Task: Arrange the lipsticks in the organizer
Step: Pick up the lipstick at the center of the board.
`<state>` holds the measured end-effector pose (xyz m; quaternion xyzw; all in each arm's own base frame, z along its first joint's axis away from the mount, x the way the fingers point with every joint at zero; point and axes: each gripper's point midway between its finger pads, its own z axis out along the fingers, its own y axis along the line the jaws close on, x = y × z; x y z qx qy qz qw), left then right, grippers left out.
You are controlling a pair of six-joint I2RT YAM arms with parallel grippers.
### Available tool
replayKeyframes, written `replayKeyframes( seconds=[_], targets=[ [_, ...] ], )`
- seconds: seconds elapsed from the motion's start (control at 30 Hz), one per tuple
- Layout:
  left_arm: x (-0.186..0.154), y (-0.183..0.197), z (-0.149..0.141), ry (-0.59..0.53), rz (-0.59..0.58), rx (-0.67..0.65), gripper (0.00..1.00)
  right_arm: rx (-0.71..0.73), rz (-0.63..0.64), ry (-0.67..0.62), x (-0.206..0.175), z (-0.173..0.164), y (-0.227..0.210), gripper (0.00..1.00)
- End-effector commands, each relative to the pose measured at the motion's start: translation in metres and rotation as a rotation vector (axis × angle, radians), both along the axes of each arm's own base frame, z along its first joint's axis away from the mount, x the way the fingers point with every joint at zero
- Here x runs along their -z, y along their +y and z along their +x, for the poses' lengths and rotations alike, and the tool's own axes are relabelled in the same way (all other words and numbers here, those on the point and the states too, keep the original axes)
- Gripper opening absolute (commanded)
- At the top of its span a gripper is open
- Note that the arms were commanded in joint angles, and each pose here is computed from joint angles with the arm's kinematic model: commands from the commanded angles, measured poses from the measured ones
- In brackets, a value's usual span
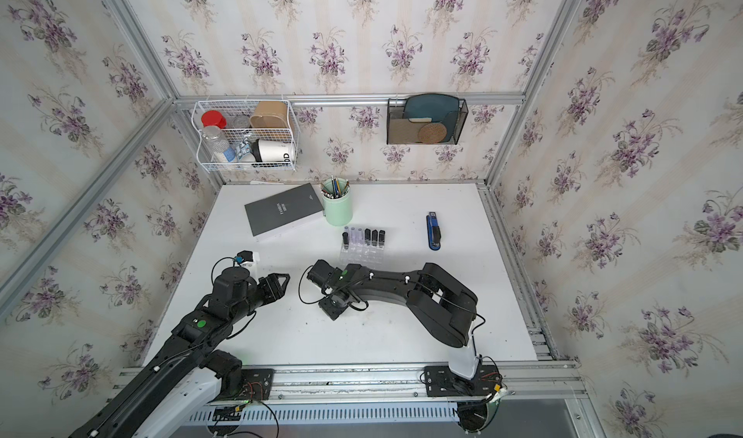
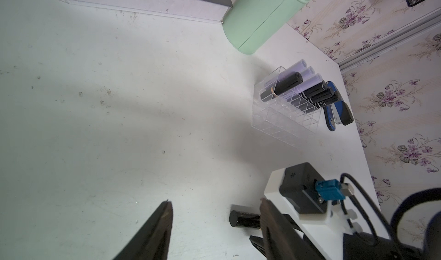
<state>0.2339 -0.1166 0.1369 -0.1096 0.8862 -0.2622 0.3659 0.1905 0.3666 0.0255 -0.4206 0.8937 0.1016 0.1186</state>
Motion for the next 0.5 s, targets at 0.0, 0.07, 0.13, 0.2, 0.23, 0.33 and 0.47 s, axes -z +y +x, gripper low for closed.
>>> replayKeyframes(
  seconds=[0.0, 0.07, 0.13, 0.2, 0.23, 0.33, 0.47],
  targets=[
    [-0.002, -0.003, -0.001, 0.006, -0.010, 0.013, 0.62, -0.002, 0.001, 0.013, 0.002, -0.001, 0.003, 0.45],
    [-0.002, -0.004, -0.003, 0.022, -0.011, 0.022, 0.62, -0.005, -0.002, 0.021, 0.005, -0.001, 0.004, 0.39],
    [0.001, -0.003, -0.005, 0.053, -0.006, 0.017, 0.64, -0.003, -0.002, 0.019, 0.007, -0.001, 0.004, 0.31],
    [0.001, -0.003, -0.008, 0.082, -0.004, 0.017, 0.67, -0.004, 0.005, 0.020, 0.006, -0.002, 0.005, 0.25],
    [-0.001, -0.004, -0.010, 0.092, -0.006, 0.025, 0.68, -0.004, 0.012, 0.021, 0.006, -0.002, 0.005, 0.21],
    [-0.006, -0.006, -0.014, 0.110, -0.021, 0.044, 0.70, 0.002, 0.060, 0.042, -0.002, -0.005, 0.009, 0.15],
    [-0.015, -0.016, -0.019, 0.111, -0.093, 0.097, 0.72, 0.022, 0.171, 0.116, -0.025, -0.011, 0.017, 0.14]
  ],
)
